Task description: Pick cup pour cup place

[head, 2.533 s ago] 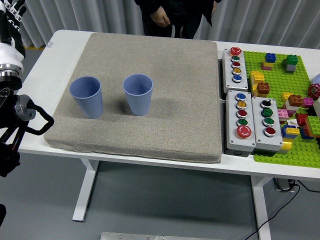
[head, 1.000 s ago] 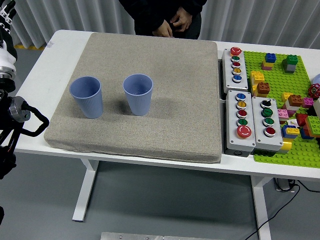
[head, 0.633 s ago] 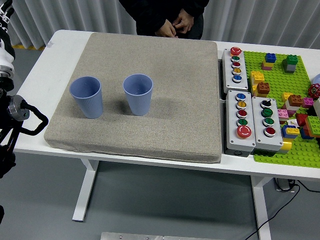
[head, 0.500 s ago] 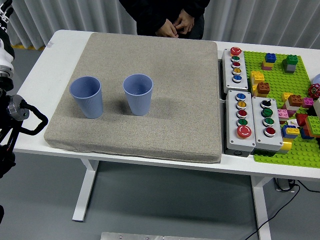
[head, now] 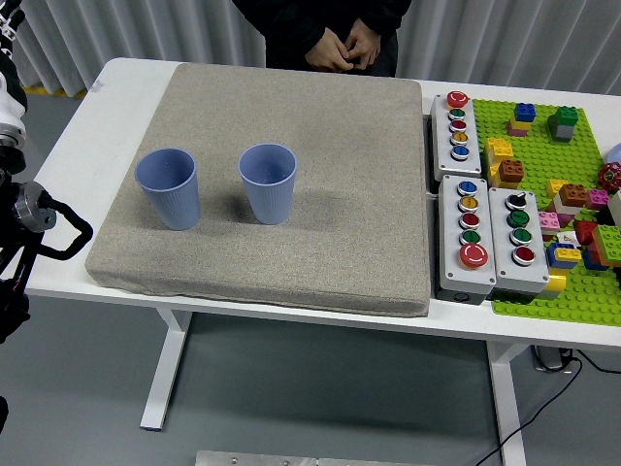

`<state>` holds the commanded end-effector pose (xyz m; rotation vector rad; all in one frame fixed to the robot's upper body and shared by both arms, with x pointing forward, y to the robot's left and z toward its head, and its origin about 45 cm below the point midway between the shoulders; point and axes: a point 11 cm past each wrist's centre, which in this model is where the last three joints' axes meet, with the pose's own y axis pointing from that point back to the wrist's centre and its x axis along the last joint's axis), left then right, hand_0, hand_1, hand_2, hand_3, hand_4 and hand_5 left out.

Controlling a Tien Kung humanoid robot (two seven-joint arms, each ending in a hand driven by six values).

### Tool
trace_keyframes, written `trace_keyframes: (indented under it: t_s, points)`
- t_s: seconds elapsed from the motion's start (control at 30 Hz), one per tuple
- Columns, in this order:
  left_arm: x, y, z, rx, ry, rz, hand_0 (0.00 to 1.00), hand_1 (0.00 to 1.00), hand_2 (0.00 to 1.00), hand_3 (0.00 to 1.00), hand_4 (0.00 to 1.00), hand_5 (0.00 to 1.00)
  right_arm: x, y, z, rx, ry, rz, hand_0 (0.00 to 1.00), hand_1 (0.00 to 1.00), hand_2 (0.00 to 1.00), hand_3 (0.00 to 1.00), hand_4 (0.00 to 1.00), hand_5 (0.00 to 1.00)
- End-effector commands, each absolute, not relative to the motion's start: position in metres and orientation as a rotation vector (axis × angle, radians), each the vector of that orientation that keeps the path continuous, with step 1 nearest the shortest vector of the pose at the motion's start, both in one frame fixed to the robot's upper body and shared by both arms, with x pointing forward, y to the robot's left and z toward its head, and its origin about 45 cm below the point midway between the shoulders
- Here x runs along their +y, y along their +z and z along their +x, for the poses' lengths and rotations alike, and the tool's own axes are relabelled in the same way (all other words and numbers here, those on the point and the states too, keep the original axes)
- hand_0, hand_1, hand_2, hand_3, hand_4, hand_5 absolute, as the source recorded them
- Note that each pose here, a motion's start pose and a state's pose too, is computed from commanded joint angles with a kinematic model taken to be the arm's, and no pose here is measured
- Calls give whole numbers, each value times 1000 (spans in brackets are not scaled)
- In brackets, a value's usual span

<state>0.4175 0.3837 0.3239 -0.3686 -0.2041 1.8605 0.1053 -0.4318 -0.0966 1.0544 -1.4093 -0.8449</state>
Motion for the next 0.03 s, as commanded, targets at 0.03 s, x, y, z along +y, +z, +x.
trace_keyframes:
  t_s: [0.03]
  points:
    - [384,324,417,-204,1861,-368,835,820,866,915,815,998,-432,-97,105,-1409,-845,1054,698,695,629,615,158,314]
